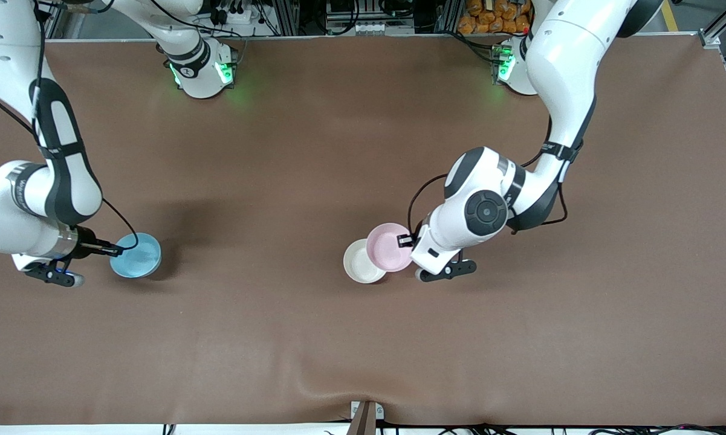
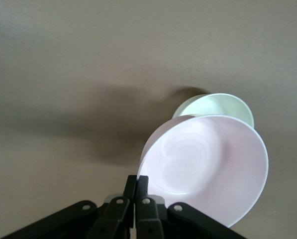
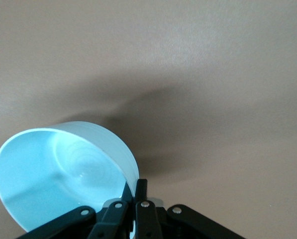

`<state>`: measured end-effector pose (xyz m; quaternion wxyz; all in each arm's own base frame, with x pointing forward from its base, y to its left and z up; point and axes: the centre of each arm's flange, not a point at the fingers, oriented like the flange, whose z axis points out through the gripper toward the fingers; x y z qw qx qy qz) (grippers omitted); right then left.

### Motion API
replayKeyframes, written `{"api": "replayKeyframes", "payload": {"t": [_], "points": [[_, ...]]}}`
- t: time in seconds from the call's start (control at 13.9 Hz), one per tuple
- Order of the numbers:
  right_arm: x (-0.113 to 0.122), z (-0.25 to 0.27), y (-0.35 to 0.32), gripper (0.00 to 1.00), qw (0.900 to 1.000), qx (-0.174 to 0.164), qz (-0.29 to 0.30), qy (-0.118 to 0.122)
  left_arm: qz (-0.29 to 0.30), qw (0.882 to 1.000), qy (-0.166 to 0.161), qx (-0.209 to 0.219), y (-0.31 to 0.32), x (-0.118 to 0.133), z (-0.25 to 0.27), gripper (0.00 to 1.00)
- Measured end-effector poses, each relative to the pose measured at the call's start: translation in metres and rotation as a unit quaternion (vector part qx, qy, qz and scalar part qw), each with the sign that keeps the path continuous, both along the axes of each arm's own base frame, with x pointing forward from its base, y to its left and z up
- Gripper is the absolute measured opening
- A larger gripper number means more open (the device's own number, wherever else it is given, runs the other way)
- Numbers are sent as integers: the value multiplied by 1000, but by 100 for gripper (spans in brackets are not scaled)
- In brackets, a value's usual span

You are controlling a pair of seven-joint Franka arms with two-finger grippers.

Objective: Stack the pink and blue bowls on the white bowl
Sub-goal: 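Carry the pink bowl with the left gripper onto the white bowl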

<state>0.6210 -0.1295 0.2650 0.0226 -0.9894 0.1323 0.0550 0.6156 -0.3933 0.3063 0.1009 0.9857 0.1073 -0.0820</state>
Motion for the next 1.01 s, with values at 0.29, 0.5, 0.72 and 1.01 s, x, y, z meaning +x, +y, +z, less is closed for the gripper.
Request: {"api": "replayKeyframes", "payload": {"t": [0.29, 0.5, 0.72, 1.01], "points": [[2, 23, 0, 3, 1000, -2, 0, -18, 10, 999, -25, 25, -43, -17, -25, 2], [3, 35, 0, 3, 1000, -3, 0, -27, 15, 999, -35, 23, -51, -18, -43, 2], [3, 41, 0, 3, 999, -4, 0, -32, 19, 999, -35, 24, -46, -14, -46, 2], [1, 49, 1, 3, 1000, -2, 1, -30, 21, 999, -46, 18, -47, -11, -43, 2]]}}
